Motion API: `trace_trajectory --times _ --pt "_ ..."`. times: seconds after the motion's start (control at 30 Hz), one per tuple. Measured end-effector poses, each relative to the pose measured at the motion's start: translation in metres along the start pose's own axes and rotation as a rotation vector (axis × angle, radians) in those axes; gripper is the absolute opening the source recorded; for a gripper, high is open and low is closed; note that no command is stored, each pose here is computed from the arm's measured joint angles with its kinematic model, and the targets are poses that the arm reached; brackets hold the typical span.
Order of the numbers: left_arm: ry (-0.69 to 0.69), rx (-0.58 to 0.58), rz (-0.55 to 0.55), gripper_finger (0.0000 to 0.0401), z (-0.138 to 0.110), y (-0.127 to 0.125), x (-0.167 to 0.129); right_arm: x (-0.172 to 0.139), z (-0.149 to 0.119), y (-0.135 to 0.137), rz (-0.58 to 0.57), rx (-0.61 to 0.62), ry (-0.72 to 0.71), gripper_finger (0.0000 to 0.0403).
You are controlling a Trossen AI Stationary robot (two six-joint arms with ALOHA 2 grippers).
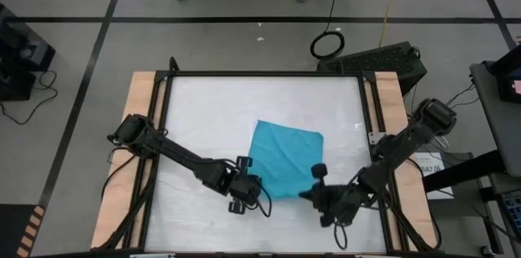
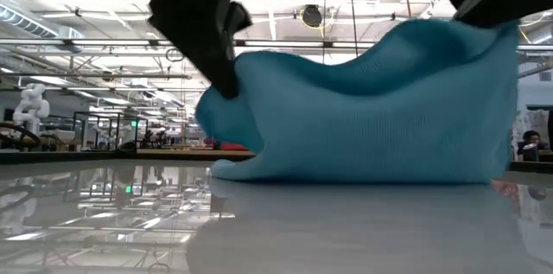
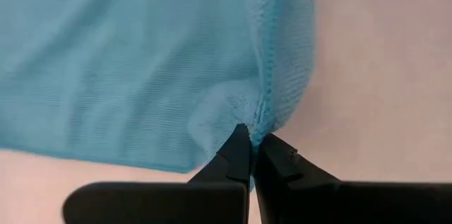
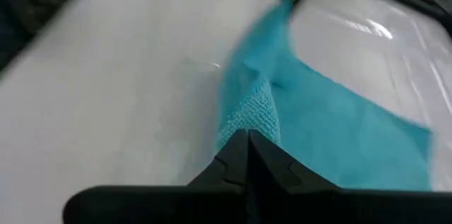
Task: Roll towel
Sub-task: Fold the light blue towel
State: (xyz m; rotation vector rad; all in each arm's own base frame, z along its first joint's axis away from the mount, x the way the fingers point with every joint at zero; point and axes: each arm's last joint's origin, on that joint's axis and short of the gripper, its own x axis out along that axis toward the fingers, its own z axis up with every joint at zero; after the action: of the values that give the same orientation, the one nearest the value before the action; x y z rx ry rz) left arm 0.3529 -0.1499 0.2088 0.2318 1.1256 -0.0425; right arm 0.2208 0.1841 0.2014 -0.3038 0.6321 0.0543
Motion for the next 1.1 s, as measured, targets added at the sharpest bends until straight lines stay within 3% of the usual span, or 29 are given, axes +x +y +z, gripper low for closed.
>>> trace_trajectory --times 0.2,0.43,0.6,0.93,1.1 --pt "0.044 0.040 0.133 0.0008 0.011 0.017 -0.019 -0.003 -0.007 -0.023 -0.110 0.128 0.102 0.0000" --pt "0.116 0.084 0.120 0.0008 0.022 0.042 -0.042 0.002 -0.017 -0.042 -0.198 0.196 0.215 0.0000" --pt "0.123 0.120 0.124 0.0008 0.027 0.066 -0.042 0.008 -0.019 -0.055 -0.245 0.231 0.246 0.0000" --pt "0.278 0.160 0.156 0.0009 0.022 0.127 0.013 0.021 -0.027 -0.096 -0.394 0.264 0.358 0.0000" --pt "0.321 0.132 0.289 0.0024 0.019 0.156 0.047 0.027 -0.043 -0.115 -0.441 0.318 0.438 0.0002"
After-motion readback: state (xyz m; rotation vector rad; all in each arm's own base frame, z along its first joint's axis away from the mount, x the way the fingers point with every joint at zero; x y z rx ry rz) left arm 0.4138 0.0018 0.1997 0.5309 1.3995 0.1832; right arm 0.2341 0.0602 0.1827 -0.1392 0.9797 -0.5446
